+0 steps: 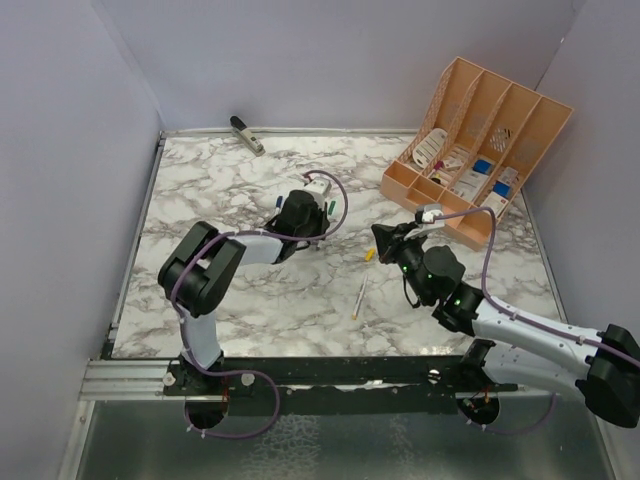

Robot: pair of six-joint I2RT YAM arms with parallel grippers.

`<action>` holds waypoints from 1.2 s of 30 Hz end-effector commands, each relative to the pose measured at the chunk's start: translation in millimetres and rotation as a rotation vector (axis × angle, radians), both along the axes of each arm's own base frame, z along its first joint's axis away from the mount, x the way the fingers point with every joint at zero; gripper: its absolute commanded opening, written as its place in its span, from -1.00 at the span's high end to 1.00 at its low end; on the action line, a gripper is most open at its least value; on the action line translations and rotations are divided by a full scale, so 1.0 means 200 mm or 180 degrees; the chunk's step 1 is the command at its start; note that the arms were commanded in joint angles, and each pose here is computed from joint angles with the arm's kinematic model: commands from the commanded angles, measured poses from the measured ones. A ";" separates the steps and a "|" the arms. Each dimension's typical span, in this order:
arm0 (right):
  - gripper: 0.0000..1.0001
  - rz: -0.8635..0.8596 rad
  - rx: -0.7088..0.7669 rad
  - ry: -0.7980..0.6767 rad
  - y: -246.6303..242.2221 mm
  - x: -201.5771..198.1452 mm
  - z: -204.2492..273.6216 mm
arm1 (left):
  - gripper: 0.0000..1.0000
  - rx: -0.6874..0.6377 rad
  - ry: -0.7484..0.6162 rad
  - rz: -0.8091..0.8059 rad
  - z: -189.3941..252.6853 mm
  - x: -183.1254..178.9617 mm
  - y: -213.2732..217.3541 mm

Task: Insert the pens into the pen caps

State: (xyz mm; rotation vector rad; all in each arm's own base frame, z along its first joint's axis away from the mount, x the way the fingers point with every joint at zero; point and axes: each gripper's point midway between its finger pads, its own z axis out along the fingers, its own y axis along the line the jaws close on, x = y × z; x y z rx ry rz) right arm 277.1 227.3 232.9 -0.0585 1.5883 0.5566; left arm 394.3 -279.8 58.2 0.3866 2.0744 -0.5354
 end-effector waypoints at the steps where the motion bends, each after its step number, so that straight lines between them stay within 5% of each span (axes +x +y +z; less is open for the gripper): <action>1: 0.97 0.0019 -0.0019 -0.0030 0.02 0.01 0.04 | 1.00 0.0068 0.0153 0.0039 -0.08 0.08 0.00; 8: 0.97 0.0020 -0.0029 -0.0027 0.02 0.01 0.03 | 0.94 0.0174 0.0244 0.0189 -0.12 0.17 0.03; 13: 0.97 0.0021 -0.0035 -0.0031 0.02 0.01 0.02 | 0.25 0.0170 0.0204 0.0243 -0.09 0.18 0.04; 26: 0.95 0.0090 -0.0060 -0.0047 0.03 0.00 0.03 | 0.03 0.0194 -0.0050 0.0422 0.09 0.18 0.13; 32: 0.09 -0.0375 0.0082 0.0210 -0.06 0.05 -0.04 | 0.04 0.0039 -0.0211 0.0265 0.27 0.05 0.13; 34: -0.47 -0.0426 0.0122 0.0217 -0.07 0.05 -0.04 | 0.08 0.0007 -0.0222 0.0176 0.29 -0.03 0.12; 36: -0.81 -0.0452 0.0146 0.0203 -0.08 0.05 -0.03 | 0.15 -0.0017 -0.0221 0.0084 0.30 -0.11 0.10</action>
